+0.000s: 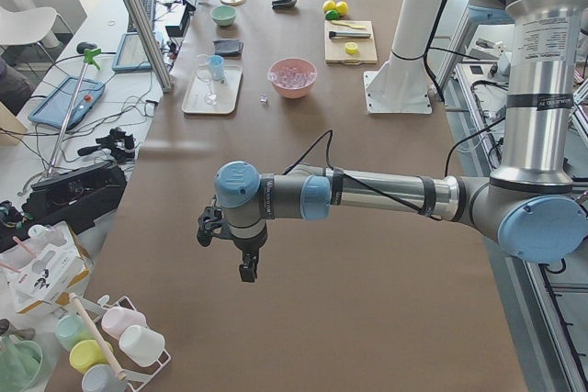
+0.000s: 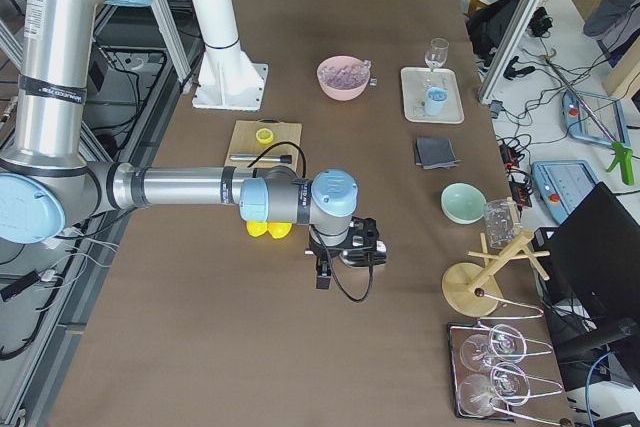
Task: Put ice in cup with scoop
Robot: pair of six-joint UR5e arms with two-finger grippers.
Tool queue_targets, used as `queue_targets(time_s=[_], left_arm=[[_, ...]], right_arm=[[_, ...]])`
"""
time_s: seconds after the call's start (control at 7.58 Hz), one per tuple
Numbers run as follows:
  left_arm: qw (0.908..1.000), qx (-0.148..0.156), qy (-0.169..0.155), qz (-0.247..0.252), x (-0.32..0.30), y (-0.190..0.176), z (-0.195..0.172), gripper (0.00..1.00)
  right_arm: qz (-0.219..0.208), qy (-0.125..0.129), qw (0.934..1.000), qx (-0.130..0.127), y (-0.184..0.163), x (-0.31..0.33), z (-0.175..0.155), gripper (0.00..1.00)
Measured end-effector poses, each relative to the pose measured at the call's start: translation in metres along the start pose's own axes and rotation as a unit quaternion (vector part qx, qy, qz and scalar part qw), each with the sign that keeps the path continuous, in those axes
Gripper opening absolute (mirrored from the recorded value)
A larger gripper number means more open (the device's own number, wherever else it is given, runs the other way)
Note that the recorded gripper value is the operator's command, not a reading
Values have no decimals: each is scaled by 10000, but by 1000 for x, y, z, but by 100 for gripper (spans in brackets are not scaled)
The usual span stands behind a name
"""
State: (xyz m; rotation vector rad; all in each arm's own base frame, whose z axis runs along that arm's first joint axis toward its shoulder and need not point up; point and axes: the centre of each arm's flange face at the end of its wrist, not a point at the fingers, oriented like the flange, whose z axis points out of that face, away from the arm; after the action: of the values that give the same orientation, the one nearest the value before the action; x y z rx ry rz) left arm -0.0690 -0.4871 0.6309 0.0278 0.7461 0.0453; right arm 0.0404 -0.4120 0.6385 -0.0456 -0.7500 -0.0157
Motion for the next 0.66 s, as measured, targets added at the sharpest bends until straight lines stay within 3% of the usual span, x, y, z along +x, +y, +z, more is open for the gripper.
queue_targets(time_s=[0.66], left_arm=[[10000, -33, 2, 47, 5, -1, 3, 99]], right_arm=[[-21, 11, 10000, 34, -2, -1, -2, 100]])
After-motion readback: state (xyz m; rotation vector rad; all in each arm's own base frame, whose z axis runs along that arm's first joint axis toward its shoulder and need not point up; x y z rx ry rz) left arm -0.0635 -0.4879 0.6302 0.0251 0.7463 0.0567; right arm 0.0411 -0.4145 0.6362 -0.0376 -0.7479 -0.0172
